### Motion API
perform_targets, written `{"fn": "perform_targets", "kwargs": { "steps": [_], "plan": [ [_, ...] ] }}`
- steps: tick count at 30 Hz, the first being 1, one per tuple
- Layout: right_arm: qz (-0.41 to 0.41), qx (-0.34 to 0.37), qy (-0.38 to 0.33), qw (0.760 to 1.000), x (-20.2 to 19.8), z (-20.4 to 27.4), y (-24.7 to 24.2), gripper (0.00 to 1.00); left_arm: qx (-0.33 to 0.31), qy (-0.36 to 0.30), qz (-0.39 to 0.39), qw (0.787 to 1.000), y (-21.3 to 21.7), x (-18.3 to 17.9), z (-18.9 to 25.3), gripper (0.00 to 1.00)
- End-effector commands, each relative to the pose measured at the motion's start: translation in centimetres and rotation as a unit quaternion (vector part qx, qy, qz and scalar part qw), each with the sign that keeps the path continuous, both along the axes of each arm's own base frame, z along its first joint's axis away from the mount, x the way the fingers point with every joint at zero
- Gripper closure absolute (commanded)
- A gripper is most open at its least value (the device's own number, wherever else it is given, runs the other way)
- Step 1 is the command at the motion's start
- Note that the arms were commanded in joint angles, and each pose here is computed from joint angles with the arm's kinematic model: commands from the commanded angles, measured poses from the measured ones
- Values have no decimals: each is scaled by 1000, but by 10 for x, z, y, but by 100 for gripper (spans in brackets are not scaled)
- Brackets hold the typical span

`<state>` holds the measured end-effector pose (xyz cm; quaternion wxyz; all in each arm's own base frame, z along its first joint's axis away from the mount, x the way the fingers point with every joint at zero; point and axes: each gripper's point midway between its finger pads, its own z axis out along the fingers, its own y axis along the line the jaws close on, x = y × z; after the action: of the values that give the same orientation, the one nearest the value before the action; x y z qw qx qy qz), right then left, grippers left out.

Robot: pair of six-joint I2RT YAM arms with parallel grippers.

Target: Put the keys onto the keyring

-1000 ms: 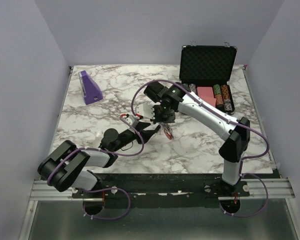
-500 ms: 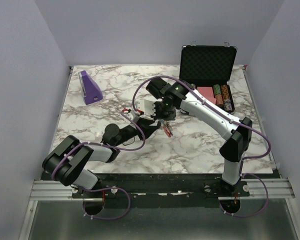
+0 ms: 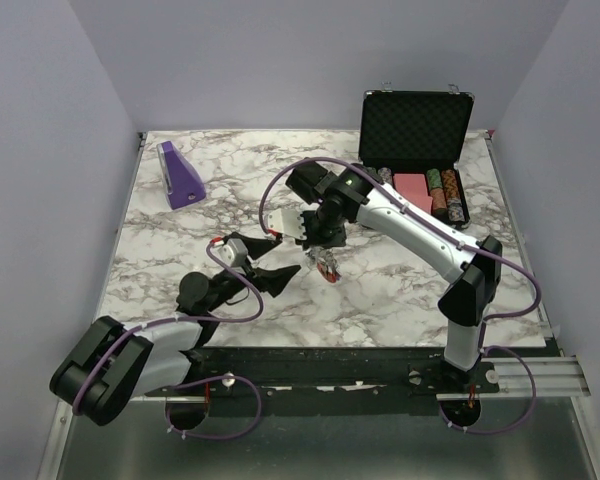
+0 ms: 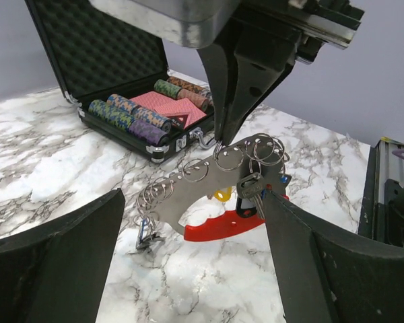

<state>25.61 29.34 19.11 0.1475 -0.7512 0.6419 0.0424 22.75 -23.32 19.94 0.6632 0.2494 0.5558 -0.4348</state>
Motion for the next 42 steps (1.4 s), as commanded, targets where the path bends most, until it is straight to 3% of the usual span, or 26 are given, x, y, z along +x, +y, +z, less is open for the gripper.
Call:
{"fn": "perform_targets", "kwargs": {
  "steps": [1, 11, 20, 28, 42],
  "plan": [
    [46, 1, 10, 999, -17, 19, -10, 99, -70, -108, -7, 992, 5, -8, 63, 12],
    [131, 57, 2, 990, -32, 45, -1, 99, -56, -97, -94, 989, -23, -3, 70, 34],
    [150, 72, 11, 986, -35, 45, 10, 99, -52, -109, -126, 985, -29, -10, 78, 38],
    [152, 82, 21, 985, -37, 45, 16, 98, -45, -99, -153, 982, -36, -13, 75, 48],
    [154, 77, 33, 985, -40, 38, 15, 98, -52, -107, -153, 981, -37, -11, 84, 59]
  ]
}}
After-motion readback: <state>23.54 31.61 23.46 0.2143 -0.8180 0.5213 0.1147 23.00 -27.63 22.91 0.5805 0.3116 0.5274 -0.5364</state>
